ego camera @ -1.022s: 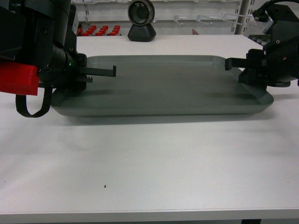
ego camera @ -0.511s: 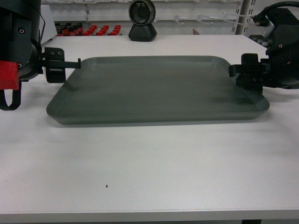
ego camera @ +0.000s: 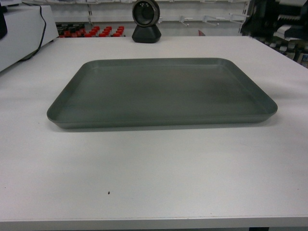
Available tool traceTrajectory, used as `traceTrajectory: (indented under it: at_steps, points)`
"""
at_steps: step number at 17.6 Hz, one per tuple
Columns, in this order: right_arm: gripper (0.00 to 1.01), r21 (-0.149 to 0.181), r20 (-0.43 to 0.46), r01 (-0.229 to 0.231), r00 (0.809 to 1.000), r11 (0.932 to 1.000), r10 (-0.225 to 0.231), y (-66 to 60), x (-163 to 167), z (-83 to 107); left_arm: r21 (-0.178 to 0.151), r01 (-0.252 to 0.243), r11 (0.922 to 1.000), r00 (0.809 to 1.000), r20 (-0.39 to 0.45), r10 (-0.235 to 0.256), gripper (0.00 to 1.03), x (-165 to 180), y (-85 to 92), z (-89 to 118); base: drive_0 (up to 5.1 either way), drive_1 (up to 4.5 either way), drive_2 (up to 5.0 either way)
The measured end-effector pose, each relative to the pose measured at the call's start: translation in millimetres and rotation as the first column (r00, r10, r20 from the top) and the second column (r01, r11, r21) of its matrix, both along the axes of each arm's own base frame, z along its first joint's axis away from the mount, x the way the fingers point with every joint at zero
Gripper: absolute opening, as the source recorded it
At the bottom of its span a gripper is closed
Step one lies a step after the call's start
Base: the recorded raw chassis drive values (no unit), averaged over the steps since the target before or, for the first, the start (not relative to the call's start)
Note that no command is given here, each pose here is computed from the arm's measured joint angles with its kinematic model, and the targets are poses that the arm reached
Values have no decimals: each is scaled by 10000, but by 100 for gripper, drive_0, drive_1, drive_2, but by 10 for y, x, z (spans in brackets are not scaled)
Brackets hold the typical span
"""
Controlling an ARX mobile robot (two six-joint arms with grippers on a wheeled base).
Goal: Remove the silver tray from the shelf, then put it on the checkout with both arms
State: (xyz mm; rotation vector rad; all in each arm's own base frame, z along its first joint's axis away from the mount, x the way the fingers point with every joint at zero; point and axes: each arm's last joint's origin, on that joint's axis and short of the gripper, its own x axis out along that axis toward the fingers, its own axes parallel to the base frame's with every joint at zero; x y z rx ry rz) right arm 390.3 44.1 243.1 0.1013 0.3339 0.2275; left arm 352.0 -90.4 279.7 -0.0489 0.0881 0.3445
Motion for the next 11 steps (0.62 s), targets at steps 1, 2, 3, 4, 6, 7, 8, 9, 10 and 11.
traceTrajectory:
  at_steps: [1,2,3,4,6,7,8,9,10,11]
  points:
    - [98,324,820,42,9966,9995,-69,-62,-135,206,-249,469,9986,9963,732,-450,98,-186,-5,198,0,0,0]
    - [98,391,945,86,9955,9992,-122,-65,-162,235,-266,617,9977,9956,725,-596,98,-218,-1,215,0,0,0]
    - [98,452,1040,181,9943,9988,-227,-87,-189,263,-305,731,9969,9944,783,-706,98,-248,6,227,0,0,0]
    - [98,519,1072,262,9937,9983,-317,-103,-216,281,-365,839,9958,9930,866,-805,98,-280,15,237,0,0,0]
    - [98,603,1118,468,9923,9971,-534,-130,-285,311,-514,1058,9931,9891,1079,-998,98,-357,60,235,0,0,0]
    - [98,612,1121,627,9913,9961,-693,-159,-308,310,-525,1122,9923,9878,1144,-1057,98,-388,85,228,0,0,0]
    - [98,623,1110,688,9910,9957,-754,-169,-321,307,-529,1121,9923,9874,1184,-1052,98,-404,100,225,0,0,0]
    - [98,676,1074,882,9897,9938,-951,-203,-377,283,-528,992,9937,9878,1253,-919,98,-492,188,201,0,0,0]
    - [98,739,1021,1006,9889,9922,-1078,-243,-436,229,-504,813,9954,9883,1333,-740,98,-611,307,174,0,0,0]
    - [98,855,1000,1036,9887,9909,-1119,-282,-501,191,-433,560,9975,9903,1294,-500,98,-734,408,159,0,0,0]
